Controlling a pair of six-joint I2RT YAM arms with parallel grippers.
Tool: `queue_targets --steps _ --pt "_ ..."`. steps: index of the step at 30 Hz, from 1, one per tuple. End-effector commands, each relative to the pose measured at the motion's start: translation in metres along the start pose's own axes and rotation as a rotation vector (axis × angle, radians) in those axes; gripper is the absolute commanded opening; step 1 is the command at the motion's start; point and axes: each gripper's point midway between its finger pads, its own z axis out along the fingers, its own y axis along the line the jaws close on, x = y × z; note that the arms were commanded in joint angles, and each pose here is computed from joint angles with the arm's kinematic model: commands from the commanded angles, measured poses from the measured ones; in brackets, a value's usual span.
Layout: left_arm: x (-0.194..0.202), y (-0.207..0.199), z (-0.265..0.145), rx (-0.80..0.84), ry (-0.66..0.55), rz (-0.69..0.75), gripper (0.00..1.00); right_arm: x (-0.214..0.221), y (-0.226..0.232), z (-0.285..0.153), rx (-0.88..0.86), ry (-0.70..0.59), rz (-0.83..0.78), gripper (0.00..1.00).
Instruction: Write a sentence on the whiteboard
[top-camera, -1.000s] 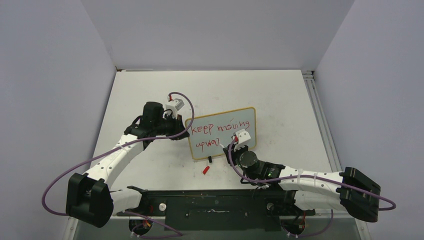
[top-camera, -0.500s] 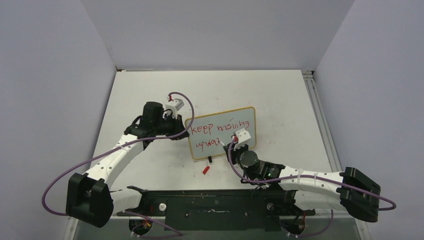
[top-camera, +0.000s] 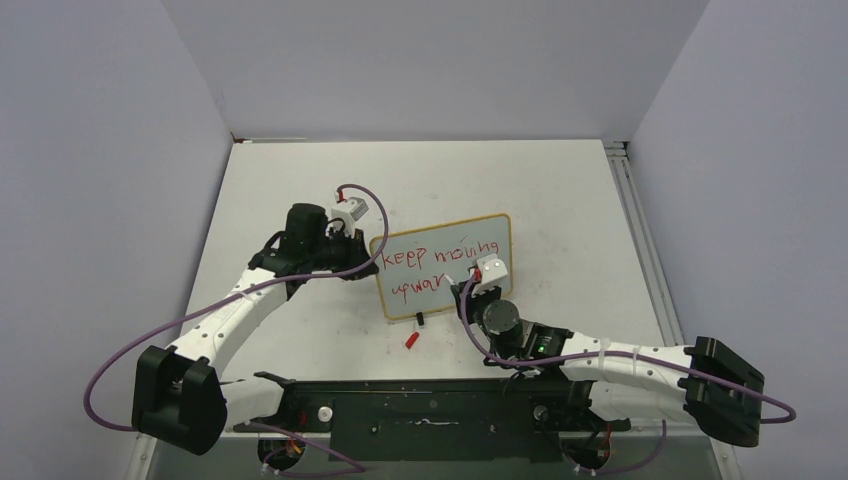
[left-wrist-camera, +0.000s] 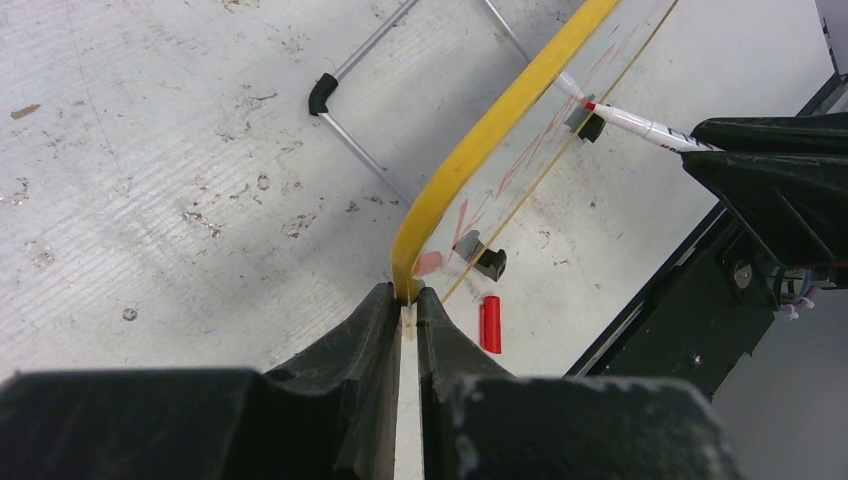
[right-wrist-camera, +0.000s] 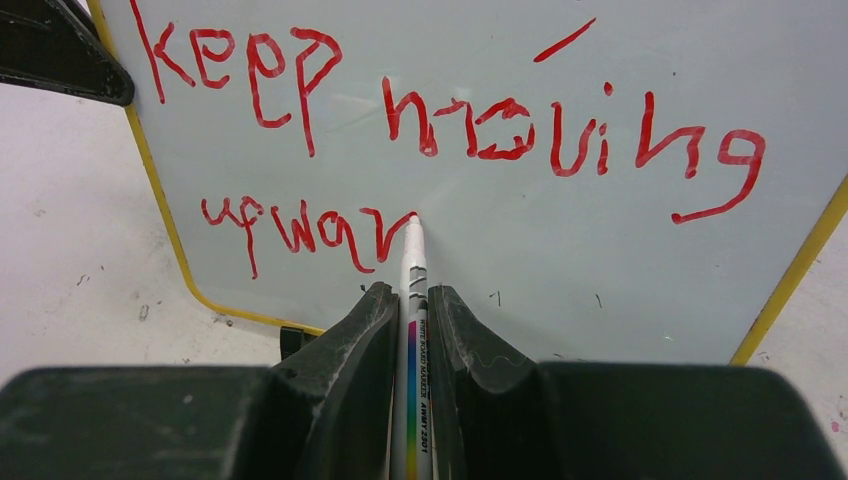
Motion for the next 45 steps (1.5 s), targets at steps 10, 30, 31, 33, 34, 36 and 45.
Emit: queue_targets --steps 10,30,31,33,34,36,45 --pt "-0.008 -0.004 -0.001 0.010 -0.009 0.013 0.00 -0.035 0.014 -0.017 -0.086 -0.090 0.042 0.05" --pt "-0.006 -0.004 -0.001 0.011 -0.005 0.010 0.00 0.000 -0.005 -0.015 -0.033 -0.016 0.054 0.05" --pt "-0.006 -0.004 0.000 0.010 -0.004 0.009 0.00 0.000 -0.006 -0.015 -0.030 -0.015 0.053 0.05" --pt "-0.005 -0.003 0.001 0.010 0.000 0.006 0.00 0.000 -0.008 -0.014 -0.027 -0.022 0.055 0.05" --pt "-0.004 -0.002 0.002 0.009 0.005 0.003 0.00 0.000 -0.009 -0.013 -0.025 -0.022 0.058 0.05" --pt "-0.004 -0.002 0.002 0.010 0.009 0.004 0.00 0.000 -0.009 -0.012 -0.025 -0.023 0.059 0.05" --pt "-0.005 -0.004 0.001 0.013 0.001 0.009 0.00 -0.002 -0.008 -0.007 -0.034 -0.026 0.063 0.05"
